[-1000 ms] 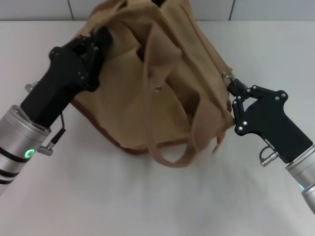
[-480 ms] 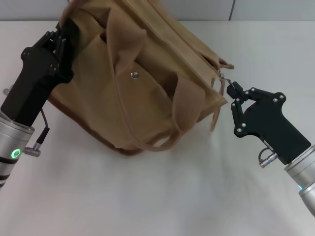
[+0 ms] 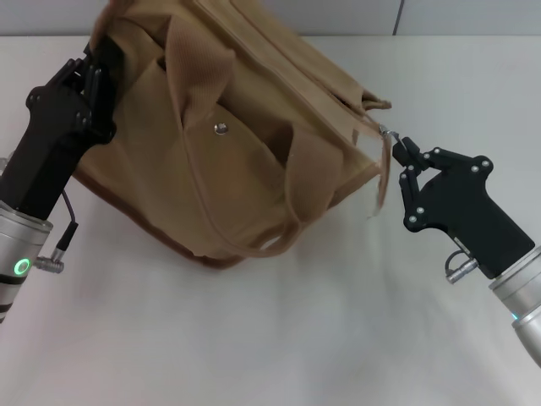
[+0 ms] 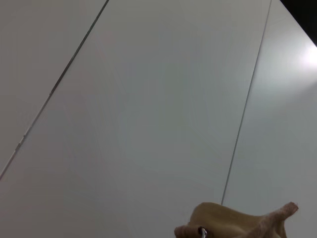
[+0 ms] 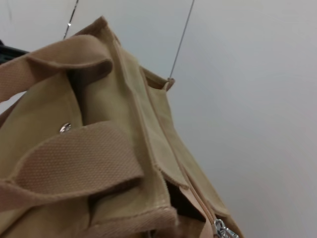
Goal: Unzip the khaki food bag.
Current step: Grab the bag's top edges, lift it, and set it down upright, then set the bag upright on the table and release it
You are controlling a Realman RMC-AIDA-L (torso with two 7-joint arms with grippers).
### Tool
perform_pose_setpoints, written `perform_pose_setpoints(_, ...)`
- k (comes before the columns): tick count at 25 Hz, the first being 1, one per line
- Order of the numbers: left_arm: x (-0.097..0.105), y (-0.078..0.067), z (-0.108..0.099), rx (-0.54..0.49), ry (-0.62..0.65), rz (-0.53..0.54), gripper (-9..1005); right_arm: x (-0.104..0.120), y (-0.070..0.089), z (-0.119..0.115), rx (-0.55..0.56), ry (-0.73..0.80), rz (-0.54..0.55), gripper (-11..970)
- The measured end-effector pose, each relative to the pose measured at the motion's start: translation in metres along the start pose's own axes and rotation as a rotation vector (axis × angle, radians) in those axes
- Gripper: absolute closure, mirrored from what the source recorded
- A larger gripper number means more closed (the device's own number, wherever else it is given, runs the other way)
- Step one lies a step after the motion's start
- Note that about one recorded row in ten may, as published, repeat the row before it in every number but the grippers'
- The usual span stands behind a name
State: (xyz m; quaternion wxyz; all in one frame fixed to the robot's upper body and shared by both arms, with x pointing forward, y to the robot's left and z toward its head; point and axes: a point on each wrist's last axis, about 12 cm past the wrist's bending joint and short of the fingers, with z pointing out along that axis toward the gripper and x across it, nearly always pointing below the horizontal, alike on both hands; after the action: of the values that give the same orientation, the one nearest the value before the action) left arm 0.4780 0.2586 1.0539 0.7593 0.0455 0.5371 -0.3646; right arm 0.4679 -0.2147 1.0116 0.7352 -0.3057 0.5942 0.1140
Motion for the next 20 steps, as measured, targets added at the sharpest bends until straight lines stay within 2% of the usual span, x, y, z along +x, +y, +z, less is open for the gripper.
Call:
perform_pose_setpoints(9, 0.002, 0.000, 0.000, 0.001, 0.017, -0.002, 873, 0.006, -0.014, 0.008, 0.058, 0.049, -0.009, 878)
perform_pose_setpoints(14, 0.003, -0.001, 0.000, 0.006, 0.024, -0.004, 871, 0.007, -0.017, 0.021, 0.037, 0.075, -0.020, 669)
perform_pose_setpoints(20, 0.005, -0.002, -0.001, 0.018, 0.044, -0.010, 869, 0.003, -0.015, 0.036, -0.001, 0.064, -0.032, 668)
